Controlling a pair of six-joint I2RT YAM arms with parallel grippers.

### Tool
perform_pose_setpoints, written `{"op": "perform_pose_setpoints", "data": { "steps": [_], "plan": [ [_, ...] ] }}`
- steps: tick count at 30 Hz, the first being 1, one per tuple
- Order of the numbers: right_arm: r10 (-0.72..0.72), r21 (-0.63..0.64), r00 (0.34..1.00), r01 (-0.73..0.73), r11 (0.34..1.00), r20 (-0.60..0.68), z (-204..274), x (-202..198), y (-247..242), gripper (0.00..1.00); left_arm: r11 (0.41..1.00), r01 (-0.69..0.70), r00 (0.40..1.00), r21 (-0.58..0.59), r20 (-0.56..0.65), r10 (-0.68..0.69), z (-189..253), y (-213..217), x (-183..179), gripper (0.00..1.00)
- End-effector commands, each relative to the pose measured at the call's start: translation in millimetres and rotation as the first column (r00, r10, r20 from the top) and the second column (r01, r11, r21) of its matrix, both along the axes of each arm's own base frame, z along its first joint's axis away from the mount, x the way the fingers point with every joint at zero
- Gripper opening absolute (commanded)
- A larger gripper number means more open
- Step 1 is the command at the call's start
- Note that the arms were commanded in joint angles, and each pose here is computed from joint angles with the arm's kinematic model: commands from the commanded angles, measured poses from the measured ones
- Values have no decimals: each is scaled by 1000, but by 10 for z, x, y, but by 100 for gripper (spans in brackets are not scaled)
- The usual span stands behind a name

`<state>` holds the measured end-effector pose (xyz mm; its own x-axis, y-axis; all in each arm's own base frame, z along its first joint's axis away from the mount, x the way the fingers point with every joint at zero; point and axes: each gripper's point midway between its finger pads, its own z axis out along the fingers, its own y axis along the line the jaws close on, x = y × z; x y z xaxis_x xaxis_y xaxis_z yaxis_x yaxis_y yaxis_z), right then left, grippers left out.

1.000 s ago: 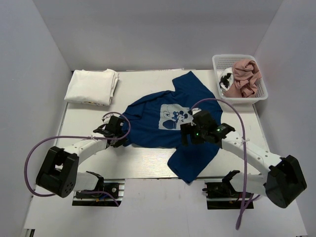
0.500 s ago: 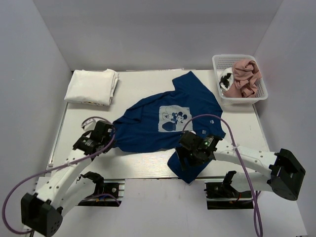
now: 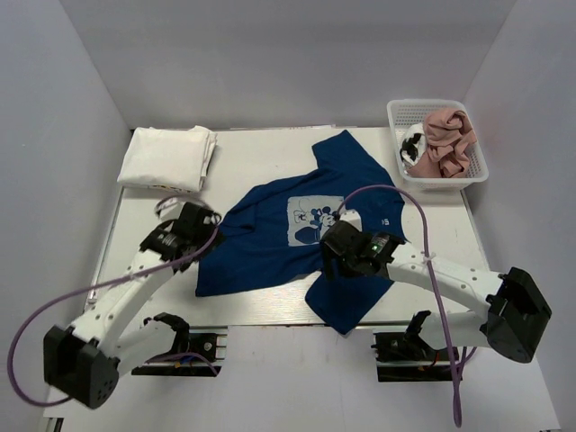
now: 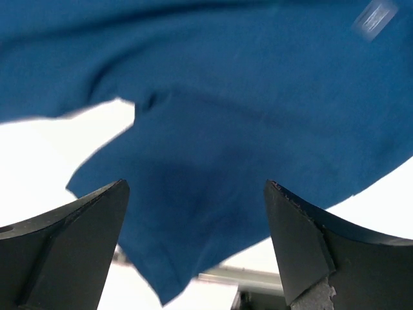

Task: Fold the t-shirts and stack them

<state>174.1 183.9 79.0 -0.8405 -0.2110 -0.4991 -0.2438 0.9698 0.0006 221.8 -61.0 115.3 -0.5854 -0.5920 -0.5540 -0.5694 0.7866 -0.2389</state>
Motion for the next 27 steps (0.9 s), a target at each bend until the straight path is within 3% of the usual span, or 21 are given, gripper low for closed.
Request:
{"op": "perform_pose_setpoints", "data": {
  "steps": [1,3,4,5,9,11,20,24,27],
  "plan": [
    [-51,8,991,50,999,126,110,394,-11,90,969,231,963,83,122,-240,122,-373,788,100],
    [-60,39,987,55,998,150,91,532,55,90,940,319,942,121,67,-328,91,-507,1054,100],
    [-92,68,984,83,994,152,80,655,44,90,941,309,946,136,57,-319,158,-548,1221,100],
    [-97,76,985,86,993,142,25,705,64,90,938,286,958,194,-60,-280,-156,-434,1278,98],
    [-105,112,993,99,989,52,-164,866,100,90,914,299,953,273,-140,-270,-348,-439,1580,85],
    [-94,125,995,92,988,15,-203,940,138,90,911,309,951,275,-117,-287,-367,-460,1727,80],
    [-115,134,992,122,984,-54,-345,1052,32,90,880,395,917,265,-171,-360,-656,-403,1817,77],
    [-137,131,987,147,980,-80,-399,1047,-27,90,884,404,914,237,-142,-380,-705,-376,1922,60],
    [-149,126,986,158,979,-72,-376,1080,-73,90,879,435,899,193,-141,-414,-798,-408,1959,57]
  ]
}}
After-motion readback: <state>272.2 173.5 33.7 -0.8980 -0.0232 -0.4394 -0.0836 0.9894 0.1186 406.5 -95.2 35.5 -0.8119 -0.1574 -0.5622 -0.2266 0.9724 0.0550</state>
